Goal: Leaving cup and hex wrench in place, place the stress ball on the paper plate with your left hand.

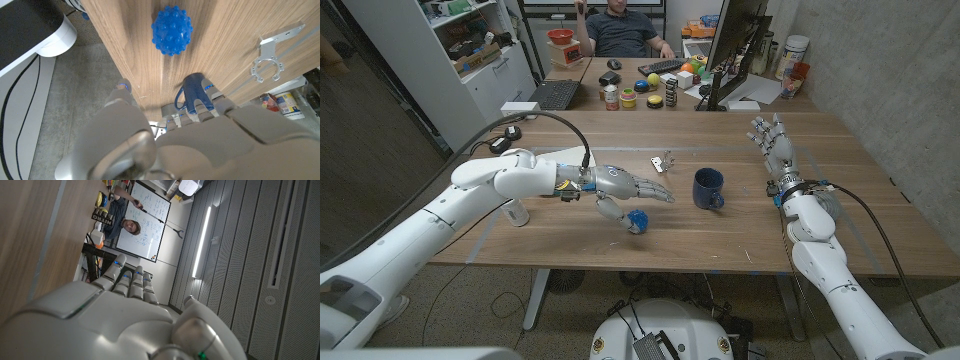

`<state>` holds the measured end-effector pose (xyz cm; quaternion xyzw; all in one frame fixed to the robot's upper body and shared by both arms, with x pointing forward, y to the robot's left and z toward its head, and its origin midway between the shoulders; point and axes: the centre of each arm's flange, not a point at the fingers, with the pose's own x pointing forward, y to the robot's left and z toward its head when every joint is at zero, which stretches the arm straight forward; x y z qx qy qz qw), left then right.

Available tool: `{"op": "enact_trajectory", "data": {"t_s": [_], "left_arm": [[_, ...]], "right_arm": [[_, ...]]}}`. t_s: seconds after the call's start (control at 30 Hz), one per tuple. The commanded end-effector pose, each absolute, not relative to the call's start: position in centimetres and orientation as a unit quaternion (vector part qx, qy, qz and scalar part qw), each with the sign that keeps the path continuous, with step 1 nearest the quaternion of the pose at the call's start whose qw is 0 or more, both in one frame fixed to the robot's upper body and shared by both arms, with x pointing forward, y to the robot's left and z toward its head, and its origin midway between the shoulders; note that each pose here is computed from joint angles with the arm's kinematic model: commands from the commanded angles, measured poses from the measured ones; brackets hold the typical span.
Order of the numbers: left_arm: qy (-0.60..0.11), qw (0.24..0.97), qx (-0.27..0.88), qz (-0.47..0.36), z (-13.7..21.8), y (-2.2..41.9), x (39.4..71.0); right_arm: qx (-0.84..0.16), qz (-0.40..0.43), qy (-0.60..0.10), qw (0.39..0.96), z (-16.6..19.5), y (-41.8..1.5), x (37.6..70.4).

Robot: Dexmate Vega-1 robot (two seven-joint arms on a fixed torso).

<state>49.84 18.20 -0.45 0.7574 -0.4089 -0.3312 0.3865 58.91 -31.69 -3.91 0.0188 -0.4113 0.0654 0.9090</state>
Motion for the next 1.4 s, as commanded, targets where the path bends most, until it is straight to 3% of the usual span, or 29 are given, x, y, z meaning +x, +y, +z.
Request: {"op": "enact_trajectory", "data": {"t_s": [0.03, 1.4], "left_arm": [[-0.387, 0.363, 0.782, -0.326, -1.4, 18.2, 50.0], [-0.334, 0.297, 0.839, -0.311, -4.5, 18.2, 52.1]], "right_arm": [[0.023, 0.065, -0.416, 0.907, -4.1, -31.6, 58.6], [0.028, 0.059, -0.417, 0.907, -4.5, -31.9, 58.7]]}}
